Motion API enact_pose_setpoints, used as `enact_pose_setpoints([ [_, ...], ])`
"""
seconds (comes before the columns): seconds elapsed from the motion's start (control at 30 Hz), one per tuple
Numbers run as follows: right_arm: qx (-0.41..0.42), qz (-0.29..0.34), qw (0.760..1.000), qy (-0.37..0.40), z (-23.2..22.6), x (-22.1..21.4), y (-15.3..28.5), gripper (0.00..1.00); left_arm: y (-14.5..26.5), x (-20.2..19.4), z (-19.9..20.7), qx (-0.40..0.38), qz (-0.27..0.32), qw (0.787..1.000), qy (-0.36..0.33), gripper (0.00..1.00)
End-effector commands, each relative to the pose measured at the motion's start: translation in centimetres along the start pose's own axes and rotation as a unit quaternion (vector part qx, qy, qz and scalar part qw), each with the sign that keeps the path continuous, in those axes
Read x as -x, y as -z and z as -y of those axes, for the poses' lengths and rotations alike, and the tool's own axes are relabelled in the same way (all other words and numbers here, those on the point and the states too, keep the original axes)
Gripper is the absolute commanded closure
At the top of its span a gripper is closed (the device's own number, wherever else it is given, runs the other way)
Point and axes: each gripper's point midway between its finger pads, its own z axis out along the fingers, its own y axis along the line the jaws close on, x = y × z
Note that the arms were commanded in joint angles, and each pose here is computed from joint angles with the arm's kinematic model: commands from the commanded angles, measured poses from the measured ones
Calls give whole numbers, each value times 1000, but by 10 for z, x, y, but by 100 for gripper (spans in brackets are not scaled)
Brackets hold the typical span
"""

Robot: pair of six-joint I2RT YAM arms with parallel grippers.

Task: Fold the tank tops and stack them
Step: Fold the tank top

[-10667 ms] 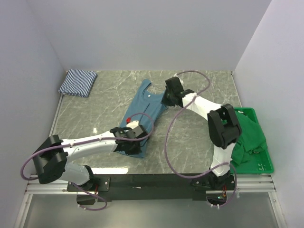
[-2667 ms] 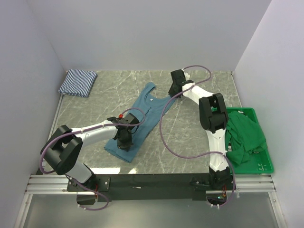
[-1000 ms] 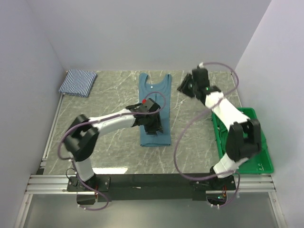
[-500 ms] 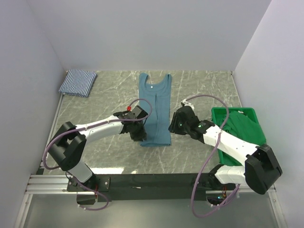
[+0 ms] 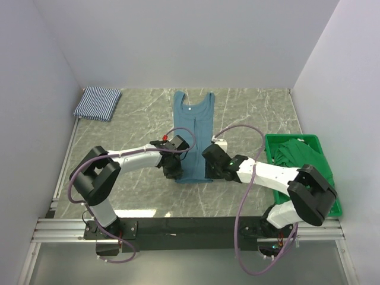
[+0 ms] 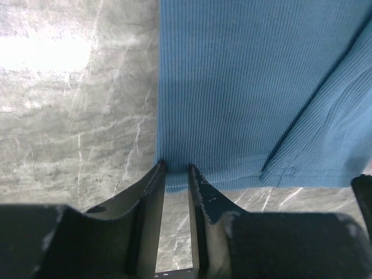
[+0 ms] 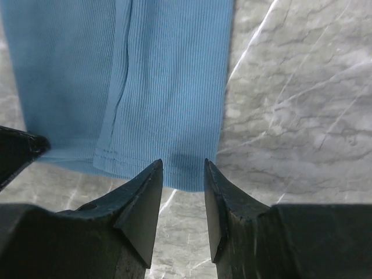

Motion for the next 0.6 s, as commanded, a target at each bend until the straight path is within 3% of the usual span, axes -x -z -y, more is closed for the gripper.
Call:
enact_pose_setpoints([
  [0.0, -17, 24, 1000, -1, -4, 10, 0, 58, 0, 4, -1, 19, 14, 1000, -19, 71],
  [0.2, -43, 9, 999, 8, 2, -3, -10, 62, -8, -1, -6, 32, 8, 999, -23, 75],
  [0.37, -46, 5, 999, 8, 8, -11, -12, 65, -13, -6, -11, 40, 1, 999, -24, 88],
  [0.5, -48, 4, 999, 4, 11, -14, -12, 80, -16, -10, -13, 41, -5, 999, -23, 99],
  [0.57, -49, 4, 999, 2, 14, -16, -12, 84, -16, -10, -14, 42, -4, 999, -24, 99],
])
